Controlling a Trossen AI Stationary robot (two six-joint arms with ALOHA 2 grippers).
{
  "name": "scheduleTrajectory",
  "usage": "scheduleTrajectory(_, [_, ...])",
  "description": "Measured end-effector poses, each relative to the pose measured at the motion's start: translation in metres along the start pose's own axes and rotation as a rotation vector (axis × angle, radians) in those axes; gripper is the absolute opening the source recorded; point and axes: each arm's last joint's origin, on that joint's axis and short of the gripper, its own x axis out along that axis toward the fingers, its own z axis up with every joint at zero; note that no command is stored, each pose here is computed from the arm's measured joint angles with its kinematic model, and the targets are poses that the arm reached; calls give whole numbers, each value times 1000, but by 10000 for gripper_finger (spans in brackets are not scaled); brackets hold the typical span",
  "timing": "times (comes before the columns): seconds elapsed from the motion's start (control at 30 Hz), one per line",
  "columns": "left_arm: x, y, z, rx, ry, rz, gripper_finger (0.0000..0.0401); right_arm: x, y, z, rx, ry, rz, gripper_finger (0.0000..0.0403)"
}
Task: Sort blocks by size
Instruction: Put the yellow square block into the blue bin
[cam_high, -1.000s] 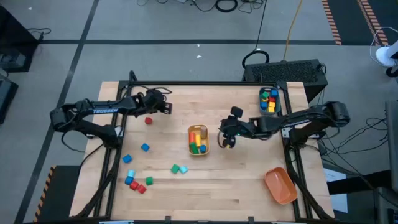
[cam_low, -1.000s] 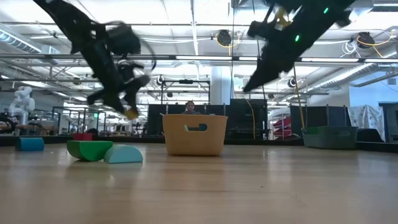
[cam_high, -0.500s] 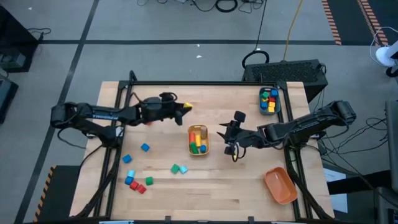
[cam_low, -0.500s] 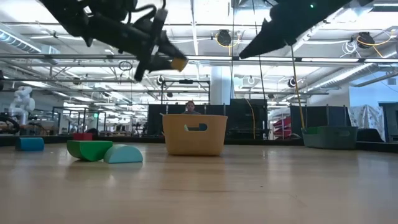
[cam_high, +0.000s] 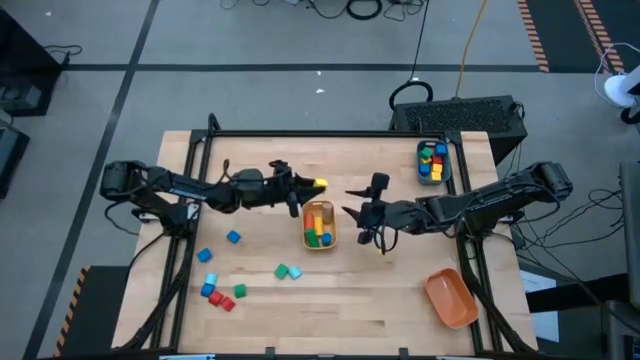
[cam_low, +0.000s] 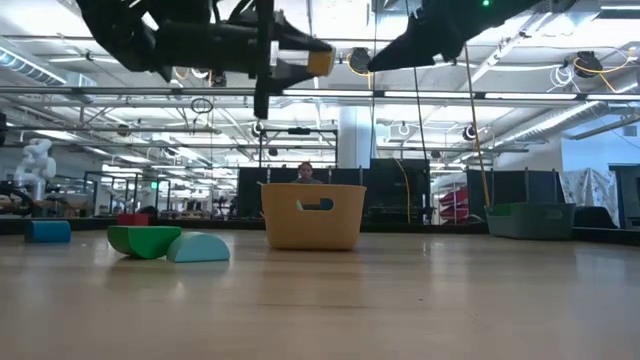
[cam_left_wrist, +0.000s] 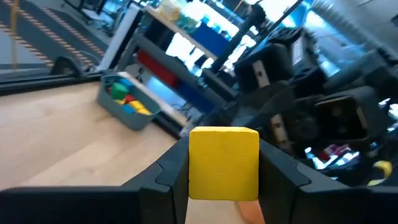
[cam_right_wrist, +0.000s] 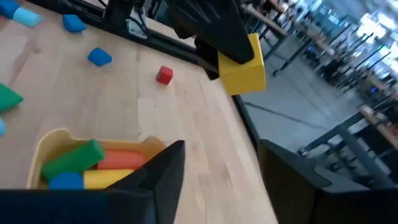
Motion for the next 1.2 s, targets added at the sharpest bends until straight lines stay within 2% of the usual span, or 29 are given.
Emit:
scheduleTrajectory(0.23, [3,-12,1,17,2,-41,137,17,3,7,-43,-107,-57,275])
scheduleTrajectory(0.43, [3,-15,-2,19,9,-49,137,33,10,11,-103,-174,-103,291])
scheduleTrajectory(0.53, [3,-15,-1,20,8,-49,137,41,14,13,-139,-167,-103,283])
scheduleTrajectory(0.73, [3,-15,-2,21,9,-48,137,45,10,19,-117,-184,-130,251])
scheduleTrajectory(1.07, [3,-15,-1,9,7,-51,137,47,5,18,-113,-181,-136,146])
scheduleTrajectory(1.2, [3,-15,-2,-15,9,-47,137,48,3,17,-121,-180,-130,125])
